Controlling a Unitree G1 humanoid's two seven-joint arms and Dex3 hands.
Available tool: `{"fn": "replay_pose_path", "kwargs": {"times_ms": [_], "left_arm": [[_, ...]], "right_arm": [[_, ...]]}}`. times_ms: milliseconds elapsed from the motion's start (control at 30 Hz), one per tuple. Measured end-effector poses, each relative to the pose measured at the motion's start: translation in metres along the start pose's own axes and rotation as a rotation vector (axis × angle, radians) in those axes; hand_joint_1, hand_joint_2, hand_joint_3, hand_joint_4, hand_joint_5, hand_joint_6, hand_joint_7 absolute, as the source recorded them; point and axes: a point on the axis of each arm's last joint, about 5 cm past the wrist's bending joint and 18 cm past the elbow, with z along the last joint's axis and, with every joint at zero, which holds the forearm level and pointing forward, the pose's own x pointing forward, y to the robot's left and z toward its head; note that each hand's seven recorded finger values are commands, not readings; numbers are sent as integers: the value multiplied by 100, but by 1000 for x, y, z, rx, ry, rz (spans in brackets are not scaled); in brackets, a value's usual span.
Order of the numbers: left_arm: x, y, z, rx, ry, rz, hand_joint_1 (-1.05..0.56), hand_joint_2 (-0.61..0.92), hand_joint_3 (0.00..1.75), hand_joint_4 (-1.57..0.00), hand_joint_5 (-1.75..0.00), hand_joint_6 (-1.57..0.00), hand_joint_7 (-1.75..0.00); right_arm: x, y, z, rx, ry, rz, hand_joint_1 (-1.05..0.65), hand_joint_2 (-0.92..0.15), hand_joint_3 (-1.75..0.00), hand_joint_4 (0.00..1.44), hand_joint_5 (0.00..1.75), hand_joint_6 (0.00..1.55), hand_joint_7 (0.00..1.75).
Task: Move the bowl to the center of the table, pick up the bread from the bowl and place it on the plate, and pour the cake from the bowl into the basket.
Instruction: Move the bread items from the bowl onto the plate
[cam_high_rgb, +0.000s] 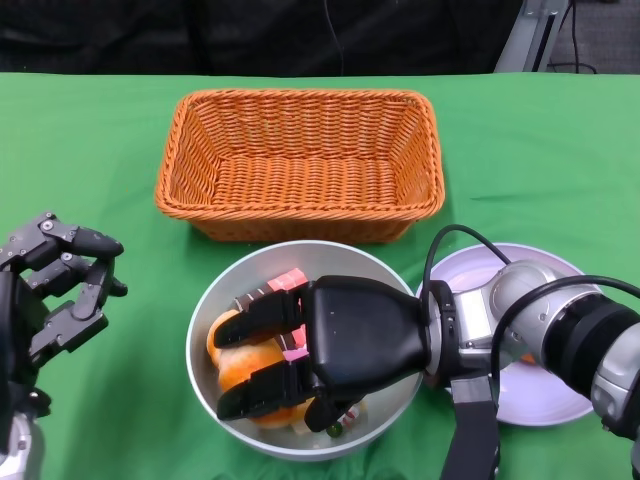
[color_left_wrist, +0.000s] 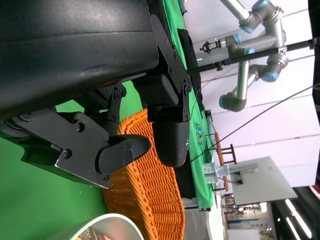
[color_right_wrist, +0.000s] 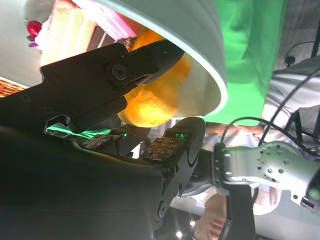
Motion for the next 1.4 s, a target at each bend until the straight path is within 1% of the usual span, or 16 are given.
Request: {"fn": "replay_pose_path", "kwargs": {"times_ms": [100, 200, 333, 367, 433, 567, 767, 867, 933, 1167, 1233, 1267, 1300, 1333, 1367, 1400], "left_arm": [[0, 5, 1, 15, 6, -11, -5, 81, 50, -81, -128, -98, -68], [0, 5, 0, 15, 10, -19, -7, 84, 41, -81, -117, -102, -52], [0, 6, 0, 8, 10, -27, -8, 85, 38, -82, -114, -104, -46], [0, 6, 0, 1, 14, -29, -17, 86, 30, -77, -99, -98, -34], [0, 7, -2, -28, 39, -30, -24, 90, 18, -74, -83, -94, -18], [0, 9, -2, -37, 60, -29, -28, 92, 14, -73, -62, -87, -5], [1, 11, 0, -35, 56, -19, -31, 92, 14, -72, -54, -84, -2], [1, 12, 1, -35, 57, -17, -32, 92, 14, -73, -52, -84, -2], [1, 12, 1, -36, 58, -17, -33, 92, 14, -73, -52, -85, -2], [1, 13, 1, -47, 65, -15, -32, 92, 13, -76, -49, -86, -2], [1, 13, 1, -50, 68, -14, -32, 92, 13, -77, -49, -86, -2], [1, 13, 1, -53, 67, -11, -32, 92, 13, -77, -48, -86, -2], [1, 14, 1, -54, 67, -9, -32, 92, 13, -77, -48, -87, -2], [1, 14, 1, -54, 66, -9, -32, 92, 13, -77, -48, -87, -2], [1, 14, 1, -54, 66, -9, -32, 92, 13, -78, -48, -87, -3], [1, 14, 1, -55, 66, -9, -32, 92, 13, -78, -48, -87, -3]], "right_arm": [[-2, 1, -1, -12, 13, -1, -64, -79, 0, 69, 4, 71, 1], [-1, 2, -1, -23, 18, -14, -55, -80, -1, 71, 4, 74, 2], [-1, 4, -1, -25, 23, -18, -54, -81, 0, 71, 4, 75, 1], [-2, 4, -1, -28, 24, -18, -57, -81, 0, 71, 3, 76, 1], [-2, 5, -1, -38, 27, -16, -58, -82, -1, 71, 3, 78, 2], [-3, 7, -2, -53, 29, -18, -54, -83, 0, 71, 3, 80, 1], [-2, 11, -1, -83, 6, -30, -44, -84, -1, 74, 4, 86, 3], [0, 13, 0, -95, 5, -45, -44, -86, -1, 76, 5, 92, 5], [1, 13, 0, -99, 3, -46, -44, -86, -1, 76, 5, 93, 4], [6, 15, 0, -110, 7, -62, -41, -85, 0, 98, 17, 110, 8], [8, 15, 0, -112, 8, -73, -41, -84, 0, 100, 19, 111, 7], [8, 16, 1, -114, 8, -78, -42, -83, 0, 98, 49, 116, 5], [9, 16, 1, -115, 9, -83, -42, -82, 0, 88, 88, 120, 3], [10, 16, 1, -118, 10, -90, -42, -81, 0, 84, 104, 122, 2], [10, 16, 0, -122, 12, -98, -42, -80, 0, 82, 115, 124, 2], [10, 16, 0, -126, 13, -105, -42, -79, 0, 82, 118, 124, 2]]}}
